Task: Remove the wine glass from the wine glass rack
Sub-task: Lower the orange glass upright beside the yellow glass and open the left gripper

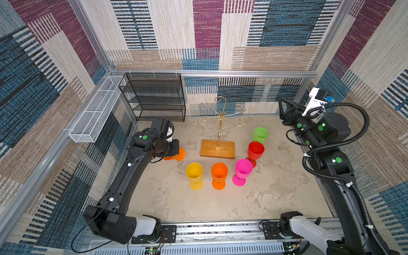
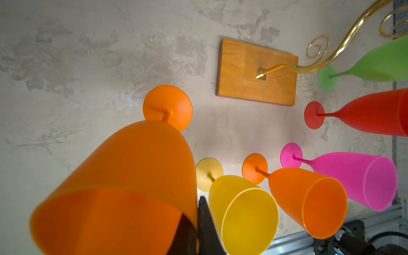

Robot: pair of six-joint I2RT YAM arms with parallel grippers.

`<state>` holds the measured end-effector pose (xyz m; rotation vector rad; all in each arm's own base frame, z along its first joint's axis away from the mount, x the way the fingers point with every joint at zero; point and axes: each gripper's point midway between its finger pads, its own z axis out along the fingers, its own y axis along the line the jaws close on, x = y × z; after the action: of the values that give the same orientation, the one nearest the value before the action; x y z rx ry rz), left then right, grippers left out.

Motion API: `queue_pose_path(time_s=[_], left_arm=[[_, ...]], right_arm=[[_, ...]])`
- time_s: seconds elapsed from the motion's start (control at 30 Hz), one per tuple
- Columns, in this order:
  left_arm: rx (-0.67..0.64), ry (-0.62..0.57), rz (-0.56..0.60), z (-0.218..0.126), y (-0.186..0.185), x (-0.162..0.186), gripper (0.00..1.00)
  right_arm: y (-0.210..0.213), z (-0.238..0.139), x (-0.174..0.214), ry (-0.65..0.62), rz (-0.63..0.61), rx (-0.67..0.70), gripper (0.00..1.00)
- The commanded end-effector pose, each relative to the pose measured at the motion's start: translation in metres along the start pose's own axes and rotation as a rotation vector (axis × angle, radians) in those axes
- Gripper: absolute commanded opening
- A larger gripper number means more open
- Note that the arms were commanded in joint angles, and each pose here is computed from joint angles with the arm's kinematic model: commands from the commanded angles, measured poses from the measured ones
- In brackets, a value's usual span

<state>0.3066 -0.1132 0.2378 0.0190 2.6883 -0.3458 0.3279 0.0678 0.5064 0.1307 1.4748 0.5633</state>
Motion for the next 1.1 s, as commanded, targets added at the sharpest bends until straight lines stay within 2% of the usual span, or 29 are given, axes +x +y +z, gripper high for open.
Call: queue_pose_path(time_s=[0.0,0.37,0.87,0.97,1.07], left_arm=[[0.032,0.048,0.044,0.018,-0.013,0.005,0.00],[0.005,0.151,0.092,0.070,-0.029,0.002,0.00],[-0.011,0.186,0.118,0.086,-0.034,0.003,0.00],[-0.003,0.188,0.122,0.085,-0.035,0.003,0.12],[0.000,0.181,0.124,0.084,-0.036,0.002,0.18]], right_arm=[[0.004,-0.003,-0.004,-0.016,-0.004,-0.020,0.46],[0.003,-0.008,-0.007,-0.027,-0.014,-0.003,0.46],[0.001,0.000,0.001,0.003,-0.013,-0.007,0.46],[0.000,0.001,0.003,0.009,-0.013,-0.007,0.46],[0.000,0.003,0.003,0.010,-0.014,-0.008,0.47]])
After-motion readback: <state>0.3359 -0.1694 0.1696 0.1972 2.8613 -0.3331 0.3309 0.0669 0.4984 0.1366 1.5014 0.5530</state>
